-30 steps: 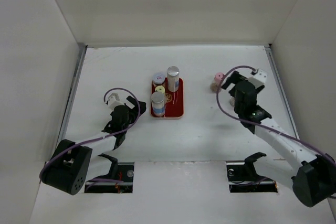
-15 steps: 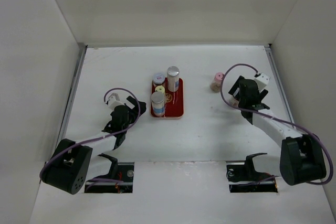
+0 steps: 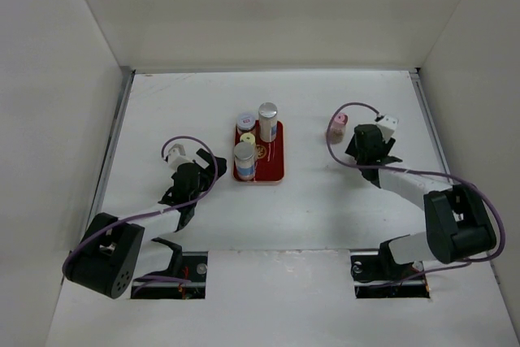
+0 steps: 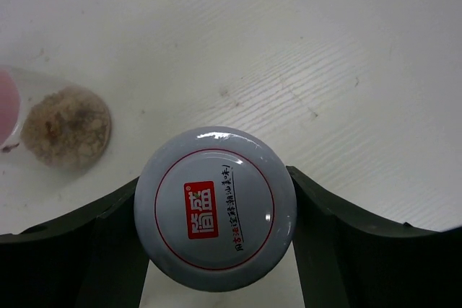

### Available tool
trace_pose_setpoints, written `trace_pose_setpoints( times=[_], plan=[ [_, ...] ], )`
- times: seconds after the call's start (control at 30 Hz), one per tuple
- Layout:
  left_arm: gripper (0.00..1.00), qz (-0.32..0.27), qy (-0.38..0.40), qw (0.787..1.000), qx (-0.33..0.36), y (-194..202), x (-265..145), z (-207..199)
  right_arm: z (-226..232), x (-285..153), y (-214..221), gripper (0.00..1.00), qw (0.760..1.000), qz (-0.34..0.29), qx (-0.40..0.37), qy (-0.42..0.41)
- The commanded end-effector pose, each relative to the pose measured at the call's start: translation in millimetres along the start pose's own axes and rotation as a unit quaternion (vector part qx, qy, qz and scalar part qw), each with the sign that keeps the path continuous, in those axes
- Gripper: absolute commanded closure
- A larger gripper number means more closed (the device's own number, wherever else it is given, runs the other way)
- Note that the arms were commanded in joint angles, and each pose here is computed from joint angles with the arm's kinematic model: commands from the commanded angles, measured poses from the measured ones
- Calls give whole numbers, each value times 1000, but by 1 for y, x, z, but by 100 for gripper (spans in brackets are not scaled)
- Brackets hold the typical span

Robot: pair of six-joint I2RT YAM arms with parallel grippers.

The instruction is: Organize the condiment bottles

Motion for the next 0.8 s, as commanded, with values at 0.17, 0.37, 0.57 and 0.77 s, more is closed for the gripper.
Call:
trace_pose_setpoints(
  times=[0.17, 0.37, 0.57, 0.77],
  plan=[
    [0, -3, 15, 1000, -5, -2, 4, -10, 144, -103, -7, 53, 976, -36, -29, -215],
    [0, -6, 17, 1000, -8, -5, 2, -10, 233, -138, -4, 50, 949, -43, -44, -309],
    [0, -6, 24, 1000, -7, -5, 2, -15, 284, -134, 22, 48, 940, -20, -64, -334],
    [0, -5, 28, 1000, -8, -4, 1, -16, 299, -117, 44, 48, 945, -9, -67, -319]
  ],
)
Point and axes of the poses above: each gripper's point midway between its finger pads, its own x axis out along the fingers, its own z axis along the line the jaws close on, y = z × x, the point moved 2 cm from there along -x, back along the fingers, and after that the axes turned 5 degrees about x, right-handed, at the moved point
